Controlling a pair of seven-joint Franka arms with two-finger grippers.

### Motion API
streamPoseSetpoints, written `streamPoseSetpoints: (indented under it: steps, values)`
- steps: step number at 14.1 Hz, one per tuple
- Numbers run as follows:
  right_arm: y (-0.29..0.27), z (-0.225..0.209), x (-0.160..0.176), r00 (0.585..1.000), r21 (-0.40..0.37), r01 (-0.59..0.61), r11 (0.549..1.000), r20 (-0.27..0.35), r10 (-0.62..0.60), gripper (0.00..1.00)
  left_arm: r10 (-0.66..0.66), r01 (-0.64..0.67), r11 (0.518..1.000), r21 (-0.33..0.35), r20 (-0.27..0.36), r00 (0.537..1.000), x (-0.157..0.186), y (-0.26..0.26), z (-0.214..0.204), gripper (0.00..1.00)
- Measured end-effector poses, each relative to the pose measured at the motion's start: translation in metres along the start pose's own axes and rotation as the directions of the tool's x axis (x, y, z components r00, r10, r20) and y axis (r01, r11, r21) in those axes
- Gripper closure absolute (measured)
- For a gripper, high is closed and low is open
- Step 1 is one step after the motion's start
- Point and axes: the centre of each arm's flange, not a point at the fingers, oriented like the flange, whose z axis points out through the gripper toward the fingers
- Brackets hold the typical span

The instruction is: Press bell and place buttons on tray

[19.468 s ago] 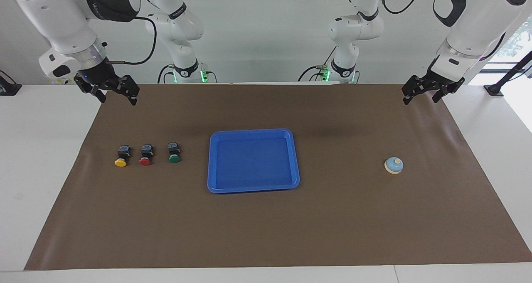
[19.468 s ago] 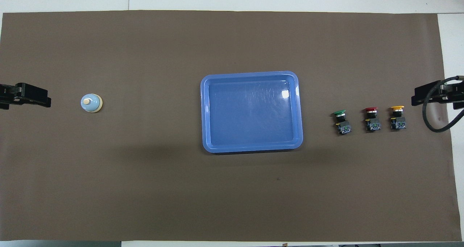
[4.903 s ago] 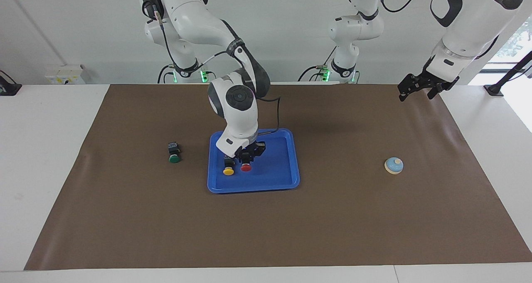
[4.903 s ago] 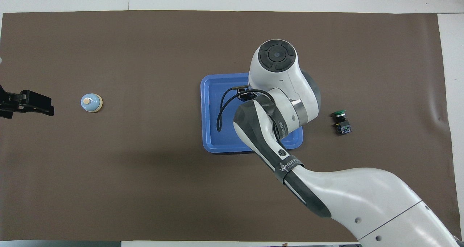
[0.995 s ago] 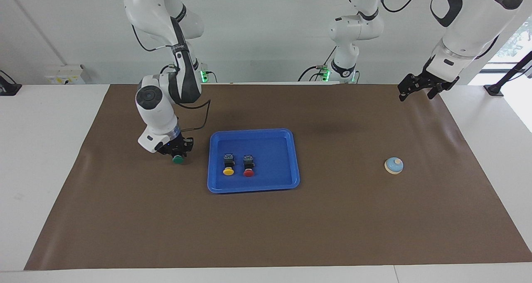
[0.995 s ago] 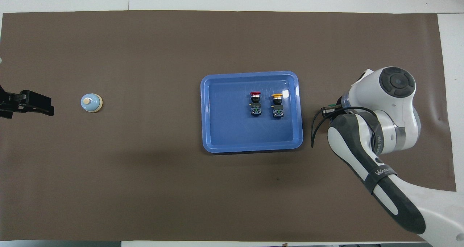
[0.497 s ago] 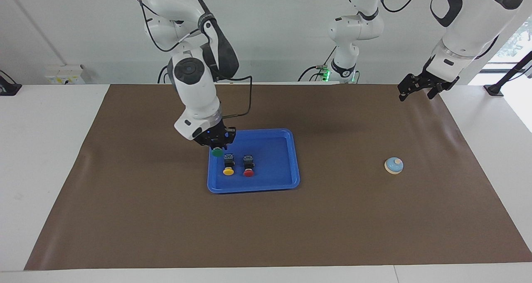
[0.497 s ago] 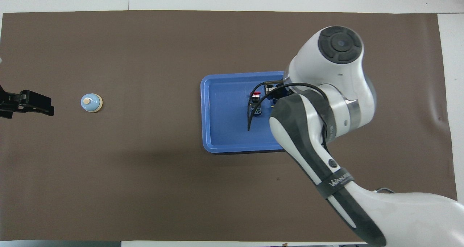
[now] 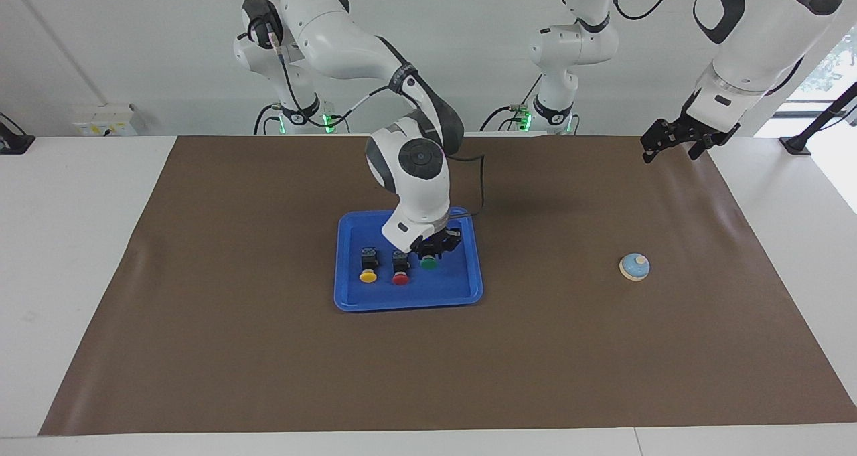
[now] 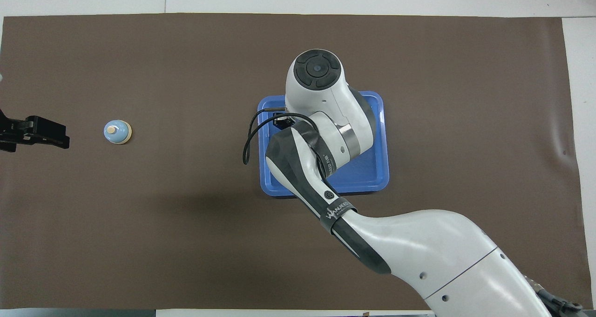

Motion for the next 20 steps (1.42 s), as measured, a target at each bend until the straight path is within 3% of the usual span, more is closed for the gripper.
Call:
streamPoseSetpoints:
  steps: [7, 9, 11, 13, 17, 20]
  values:
    - [-0.002, 0.041, 0.005, 0.999, -0.001, -0.040, 0.999, -0.004, 0.040, 0.59, 0.000, 0.000, 1.000, 0.000, 0.000, 1.000, 0.000, 0.000, 0.000, 0.00]
    - [-0.002, 0.040, 0.006, 0.999, -0.003, -0.041, 0.999, -0.003, 0.041, 0.43, 0.000, 0.000, 1.000, 0.000, 0.000, 1.000, 0.000, 0.000, 0.000, 0.00]
    - [0.002, 0.031, 0.007, 0.999, -0.010, -0.046, 0.999, 0.001, 0.046, 0.20, 0.000, 0.000, 1.000, 0.000, 0.000, 1.000, 0.000, 0.000, 0.000, 0.00]
    - [0.021, -0.007, 0.015, 0.997, -0.008, -0.071, 0.997, -0.017, 0.071, 0.00, 0.000, 0.000, 1.000, 0.000, 0.000, 1.000, 0.000, 0.000, 0.000, 0.00]
    - [0.101, -0.129, 0.018, 0.998, -0.058, 0.010, 0.998, -0.066, -0.014, 0.00, 0.000, 0.000, 1.000, 0.000, 0.000, 1.000, 0.000, 0.000, 0.000, 0.00]
    - [0.178, -0.196, 0.009, 0.995, -0.078, 0.090, 0.993, -0.032, -0.093, 0.00, 0.000, 0.000, 1.000, 0.000, 0.000, 1.000, 0.000, 0.000, 0.000, 0.00]
